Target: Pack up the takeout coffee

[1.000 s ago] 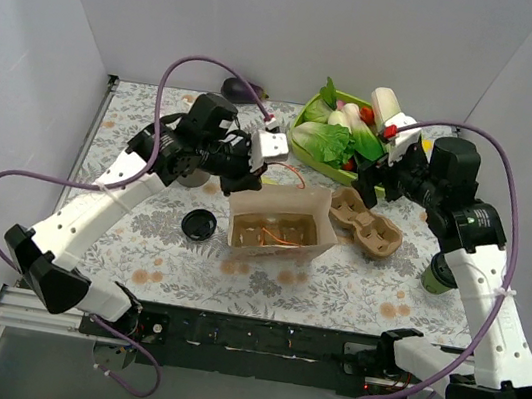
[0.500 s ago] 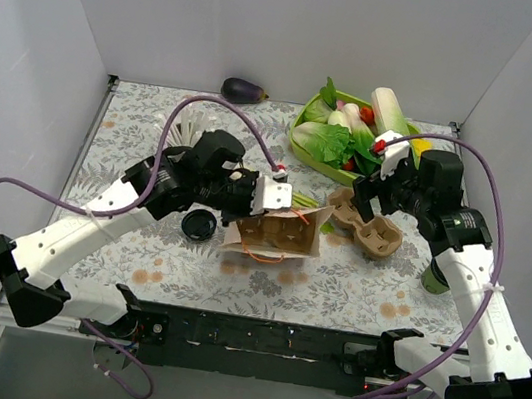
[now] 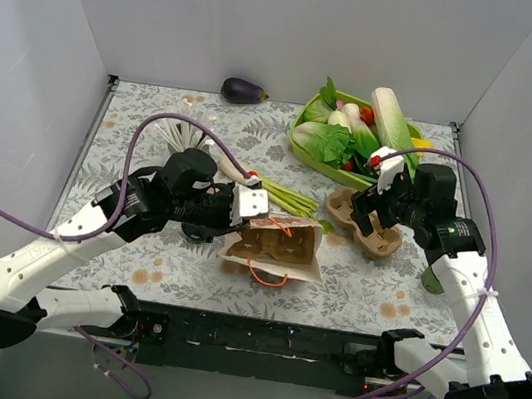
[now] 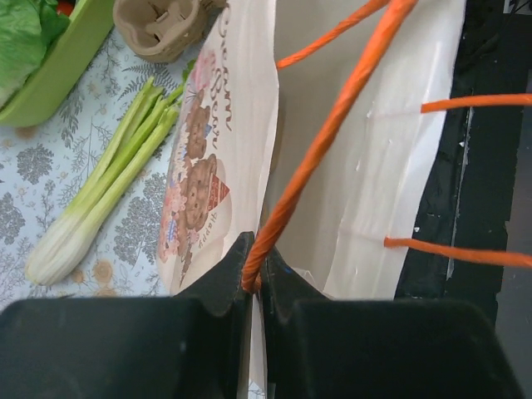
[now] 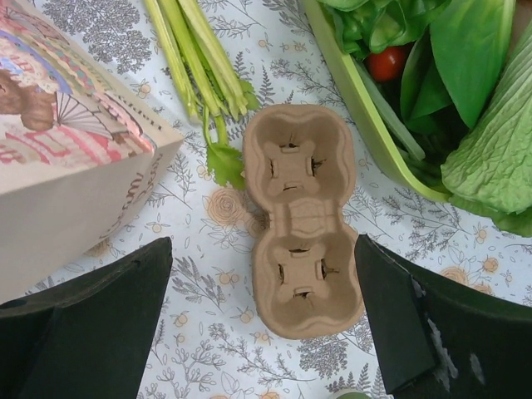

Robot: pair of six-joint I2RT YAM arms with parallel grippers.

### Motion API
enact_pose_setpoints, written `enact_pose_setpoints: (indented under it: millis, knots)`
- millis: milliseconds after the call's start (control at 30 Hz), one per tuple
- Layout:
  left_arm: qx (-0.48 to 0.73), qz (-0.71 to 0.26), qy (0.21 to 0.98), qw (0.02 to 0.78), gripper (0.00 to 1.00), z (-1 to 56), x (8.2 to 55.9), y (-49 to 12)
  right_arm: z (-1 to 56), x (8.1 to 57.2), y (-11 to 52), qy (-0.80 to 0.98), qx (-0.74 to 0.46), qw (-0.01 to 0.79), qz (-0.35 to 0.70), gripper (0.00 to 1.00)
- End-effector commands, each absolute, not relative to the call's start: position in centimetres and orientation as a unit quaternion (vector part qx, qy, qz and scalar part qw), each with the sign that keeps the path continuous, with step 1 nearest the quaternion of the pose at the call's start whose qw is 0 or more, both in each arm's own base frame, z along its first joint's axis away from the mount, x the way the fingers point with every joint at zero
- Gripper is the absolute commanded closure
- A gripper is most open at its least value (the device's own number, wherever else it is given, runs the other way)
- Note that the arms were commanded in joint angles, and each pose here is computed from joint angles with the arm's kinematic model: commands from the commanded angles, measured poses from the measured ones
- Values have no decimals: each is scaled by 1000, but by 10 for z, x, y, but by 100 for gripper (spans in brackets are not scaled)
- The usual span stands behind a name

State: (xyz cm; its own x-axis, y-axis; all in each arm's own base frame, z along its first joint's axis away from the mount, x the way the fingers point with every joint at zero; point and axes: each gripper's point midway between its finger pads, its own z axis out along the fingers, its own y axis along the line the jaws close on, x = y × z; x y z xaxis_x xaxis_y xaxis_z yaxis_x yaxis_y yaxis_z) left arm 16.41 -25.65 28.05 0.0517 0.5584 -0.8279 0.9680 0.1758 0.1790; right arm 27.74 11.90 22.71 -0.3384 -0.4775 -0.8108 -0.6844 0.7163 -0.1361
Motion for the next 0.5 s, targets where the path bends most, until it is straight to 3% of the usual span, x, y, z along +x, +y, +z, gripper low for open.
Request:
enact_pose_setpoints:
  millis: [0, 200, 467]
  knots:
    - [572, -255, 655, 423, 100, 280, 160, -254, 229, 282, 120, 802, -369, 456, 112, 2]
    - [541, -249, 678, 430, 100, 292, 177, -263, 233, 284, 125, 803, -374, 447, 127, 2]
    - [506, -284, 703, 410, 100, 310, 198, -284, 229, 278, 108, 851, -354, 373, 110, 3]
